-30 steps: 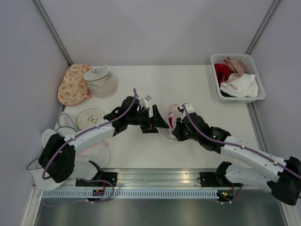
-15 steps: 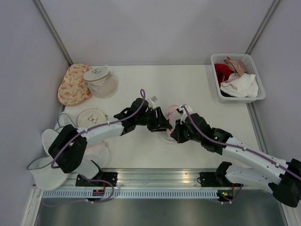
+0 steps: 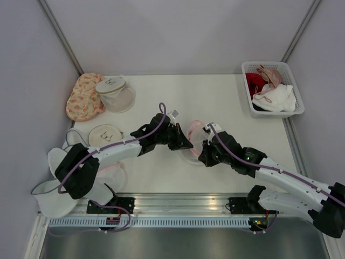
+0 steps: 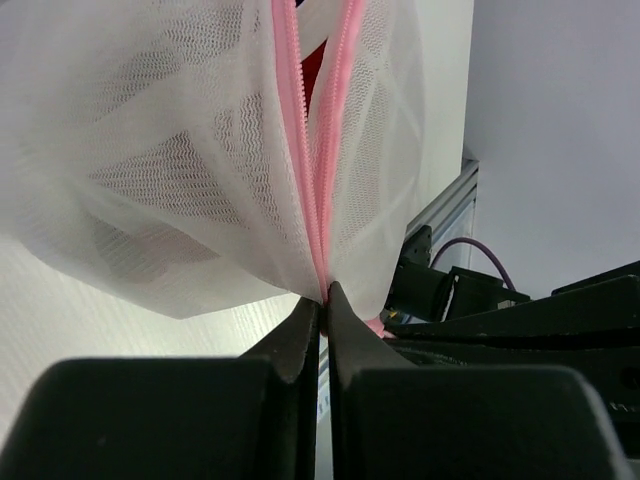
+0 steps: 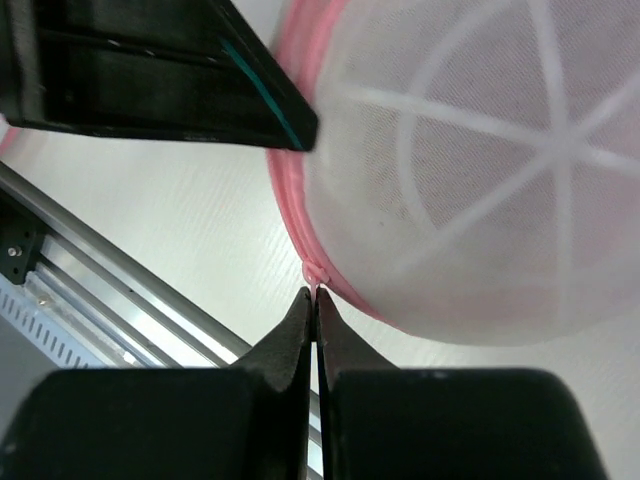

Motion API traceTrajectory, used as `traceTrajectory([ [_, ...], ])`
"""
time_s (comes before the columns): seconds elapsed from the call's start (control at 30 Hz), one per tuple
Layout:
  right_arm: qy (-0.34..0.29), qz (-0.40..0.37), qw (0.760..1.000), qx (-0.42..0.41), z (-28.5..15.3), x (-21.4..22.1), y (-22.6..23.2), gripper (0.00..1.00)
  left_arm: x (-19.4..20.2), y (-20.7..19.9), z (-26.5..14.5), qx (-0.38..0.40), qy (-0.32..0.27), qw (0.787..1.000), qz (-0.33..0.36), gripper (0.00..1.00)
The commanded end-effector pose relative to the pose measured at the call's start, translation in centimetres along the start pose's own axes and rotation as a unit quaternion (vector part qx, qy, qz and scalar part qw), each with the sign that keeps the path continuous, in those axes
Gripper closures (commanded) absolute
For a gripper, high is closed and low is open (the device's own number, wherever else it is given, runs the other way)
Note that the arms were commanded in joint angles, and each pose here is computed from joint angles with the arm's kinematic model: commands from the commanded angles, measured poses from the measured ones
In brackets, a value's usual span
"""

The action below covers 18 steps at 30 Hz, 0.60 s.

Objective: Unzip the laundry bag and remove the bra

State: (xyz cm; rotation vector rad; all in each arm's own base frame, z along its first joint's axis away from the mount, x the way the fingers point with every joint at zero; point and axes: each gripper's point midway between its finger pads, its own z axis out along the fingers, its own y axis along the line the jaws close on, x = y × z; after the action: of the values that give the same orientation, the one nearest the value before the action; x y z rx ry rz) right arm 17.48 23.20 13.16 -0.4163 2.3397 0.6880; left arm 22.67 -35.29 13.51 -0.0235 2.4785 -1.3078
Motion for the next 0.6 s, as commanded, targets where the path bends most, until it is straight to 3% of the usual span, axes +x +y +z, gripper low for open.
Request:
traceTrajectory([
  [0.0,0.033,0.008,0.998,0.050,-1.2,2.2,-2.3,0.99,-1.5,0.3,-1.3,-0.016,-0.048,0.999,0.002,0.98],
  [0.37,0.034,0.056,0.978,0.197,-2.2,3.0,-7.0,1.00,-1.8,0.8,-2.8,-0.015,-0.065,0.998,-0.010,0.98],
  [0.43,0.034,0.055,0.977,0.202,-2.0,2.9,-7.1,1.00,-1.9,0.3,-3.2,-0.006,-0.067,0.998,-0.007,0.83],
  [0.47,0.035,0.057,0.977,0.202,-1.9,3.0,-7.1,1.00,-1.9,0.1,-3.3,-0.002,-0.069,0.998,-0.004,0.69],
  [0.5,0.034,0.058,0.977,0.201,-1.8,3.0,-7.1,1.00,-1.8,0.2,-3.4,0.000,-0.070,0.998,-0.001,0.41],
  [0.57,0.031,0.061,0.977,0.204,-1.9,3.0,-7.2,1.00,-2.2,-0.2,-3.8,0.007,-0.082,0.997,0.005,0.13],
])
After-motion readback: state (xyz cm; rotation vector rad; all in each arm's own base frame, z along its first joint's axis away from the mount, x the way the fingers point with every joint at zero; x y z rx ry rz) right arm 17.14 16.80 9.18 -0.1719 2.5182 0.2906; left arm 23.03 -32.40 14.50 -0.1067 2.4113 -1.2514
